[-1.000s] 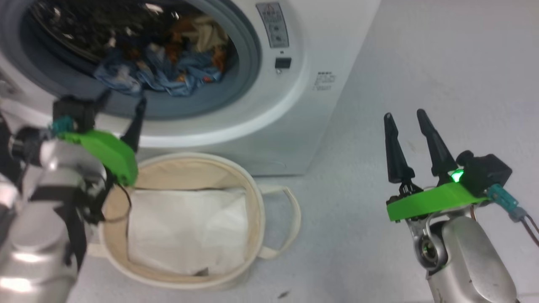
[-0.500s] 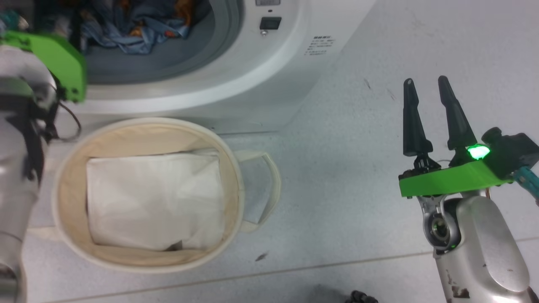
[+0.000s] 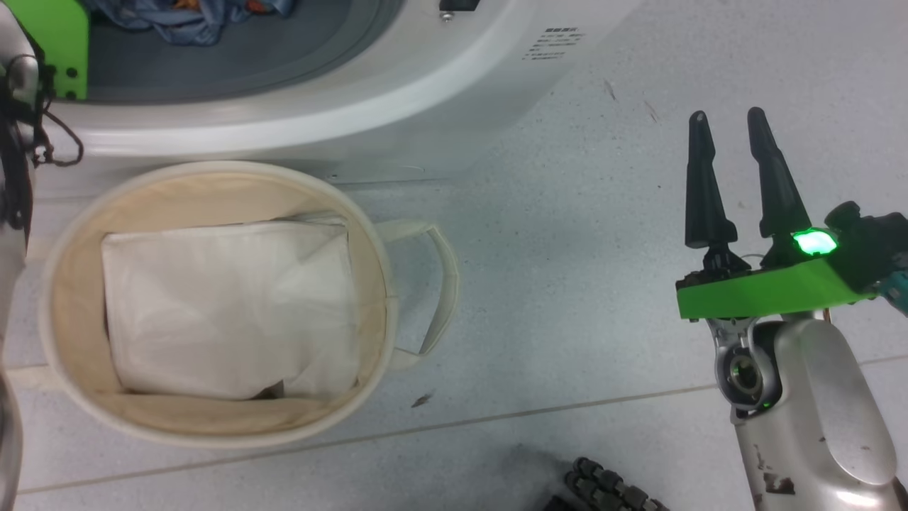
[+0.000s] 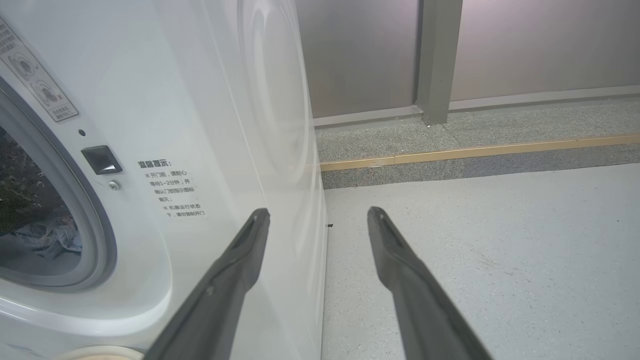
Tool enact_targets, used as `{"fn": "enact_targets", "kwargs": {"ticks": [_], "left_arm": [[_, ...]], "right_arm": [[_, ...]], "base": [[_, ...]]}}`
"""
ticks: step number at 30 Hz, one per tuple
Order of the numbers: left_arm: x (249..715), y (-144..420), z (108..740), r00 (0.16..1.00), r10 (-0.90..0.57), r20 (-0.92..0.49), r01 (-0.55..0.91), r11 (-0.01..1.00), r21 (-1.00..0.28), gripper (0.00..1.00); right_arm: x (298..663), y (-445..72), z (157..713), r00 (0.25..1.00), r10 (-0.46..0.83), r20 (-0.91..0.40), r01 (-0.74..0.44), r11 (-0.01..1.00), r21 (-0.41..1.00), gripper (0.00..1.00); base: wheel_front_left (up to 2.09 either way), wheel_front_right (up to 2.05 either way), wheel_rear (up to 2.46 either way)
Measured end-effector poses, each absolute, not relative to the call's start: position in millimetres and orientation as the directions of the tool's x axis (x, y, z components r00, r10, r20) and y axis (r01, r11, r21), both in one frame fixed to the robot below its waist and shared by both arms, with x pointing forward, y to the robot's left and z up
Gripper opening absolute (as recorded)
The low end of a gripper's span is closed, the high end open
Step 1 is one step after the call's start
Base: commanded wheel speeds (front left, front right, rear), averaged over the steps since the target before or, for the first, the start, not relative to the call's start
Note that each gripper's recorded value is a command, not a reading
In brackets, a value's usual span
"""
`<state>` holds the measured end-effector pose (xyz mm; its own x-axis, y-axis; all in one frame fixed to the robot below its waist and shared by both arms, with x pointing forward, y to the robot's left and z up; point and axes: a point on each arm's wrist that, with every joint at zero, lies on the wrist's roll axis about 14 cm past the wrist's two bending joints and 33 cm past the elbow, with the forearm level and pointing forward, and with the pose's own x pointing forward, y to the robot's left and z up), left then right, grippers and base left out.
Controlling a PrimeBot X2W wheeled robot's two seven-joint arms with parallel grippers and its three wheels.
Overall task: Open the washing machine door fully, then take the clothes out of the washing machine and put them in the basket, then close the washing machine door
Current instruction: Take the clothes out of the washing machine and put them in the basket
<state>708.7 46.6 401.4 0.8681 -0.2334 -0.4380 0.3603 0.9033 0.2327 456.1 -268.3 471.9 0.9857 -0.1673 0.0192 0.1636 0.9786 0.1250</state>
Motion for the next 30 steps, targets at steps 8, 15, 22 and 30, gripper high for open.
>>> {"fn": "enact_targets", "kwargs": {"ticks": [8, 15, 22, 30], "left_arm": [[707.6, 49.7, 381.5, 0.824, -0.162, -0.543, 0.376, 0.873, 0.311, 1.00], [700.2, 54.0, 372.0, 0.790, -0.119, -0.601, 0.397, 0.846, 0.355, 1.00], [700.6, 52.8, 363.9, 0.775, -0.115, -0.621, 0.421, 0.828, 0.372, 1.00], [702.3, 38.6, 358.0, 0.760, -0.186, -0.623, 0.487, 0.798, 0.355, 0.00]], "right_arm": [[458.3, -270.6, 470.0, 0.985, -0.173, 0.017, 0.169, 0.978, 0.126, 1.00], [457.1, -268.6, 472.3, 0.986, -0.166, 0.019, 0.162, 0.979, 0.126, 1.00], [457.8, -267.4, 466.8, 0.987, -0.164, 0.006, 0.161, 0.978, 0.132, 1.00], [462.0, -269.5, 465.0, 0.986, -0.168, 0.005, 0.165, 0.977, 0.138, 1.00]], "base": [[0.00, 0.00, 0.00], [0.00, 0.00, 0.00], [0.00, 0.00, 0.00], [0.00, 0.00, 0.00]]}}
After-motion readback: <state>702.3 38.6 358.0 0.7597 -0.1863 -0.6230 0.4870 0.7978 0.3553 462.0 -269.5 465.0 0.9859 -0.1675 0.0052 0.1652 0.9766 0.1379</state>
